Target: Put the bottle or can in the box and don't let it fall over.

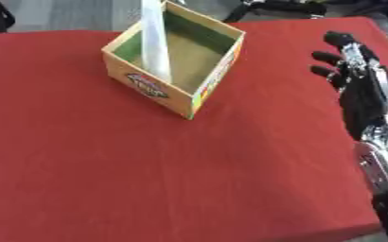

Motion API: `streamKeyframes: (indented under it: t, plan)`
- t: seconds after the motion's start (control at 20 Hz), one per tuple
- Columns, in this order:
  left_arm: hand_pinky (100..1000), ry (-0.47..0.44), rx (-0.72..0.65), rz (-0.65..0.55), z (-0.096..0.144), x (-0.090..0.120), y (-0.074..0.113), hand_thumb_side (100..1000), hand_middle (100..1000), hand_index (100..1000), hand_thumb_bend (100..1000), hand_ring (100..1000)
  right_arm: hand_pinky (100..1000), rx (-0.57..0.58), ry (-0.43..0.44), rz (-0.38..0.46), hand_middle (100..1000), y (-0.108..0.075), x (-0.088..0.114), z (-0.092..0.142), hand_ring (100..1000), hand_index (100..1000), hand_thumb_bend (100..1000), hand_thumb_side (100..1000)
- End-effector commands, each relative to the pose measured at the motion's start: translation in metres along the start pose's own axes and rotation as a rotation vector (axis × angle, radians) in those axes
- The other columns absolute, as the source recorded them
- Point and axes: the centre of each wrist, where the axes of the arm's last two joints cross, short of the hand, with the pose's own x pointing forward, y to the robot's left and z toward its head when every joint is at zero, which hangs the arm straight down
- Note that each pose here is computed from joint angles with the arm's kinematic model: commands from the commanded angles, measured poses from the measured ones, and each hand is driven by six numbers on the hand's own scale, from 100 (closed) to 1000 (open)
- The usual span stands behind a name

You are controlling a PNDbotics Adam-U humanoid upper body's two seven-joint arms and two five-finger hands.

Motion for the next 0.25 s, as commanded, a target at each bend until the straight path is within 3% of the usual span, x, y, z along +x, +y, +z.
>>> streamKeyframes:
  t: [0.05,0.25]
  plan:
    - [759,-0.02,0.009,0.028,0.0025,0.0033,0.0013,783,687,755,111,627,809,-0.006,-0.04,0.008,892,-0.0012,0.0095,-0.0027,831,827,100,634]
    - [754,-0.018,0.017,0.04,0.0069,0.002,0.0002,777,679,751,114,620,809,-0.008,-0.041,0.008,893,-0.0012,0.0094,-0.0025,833,827,100,631]
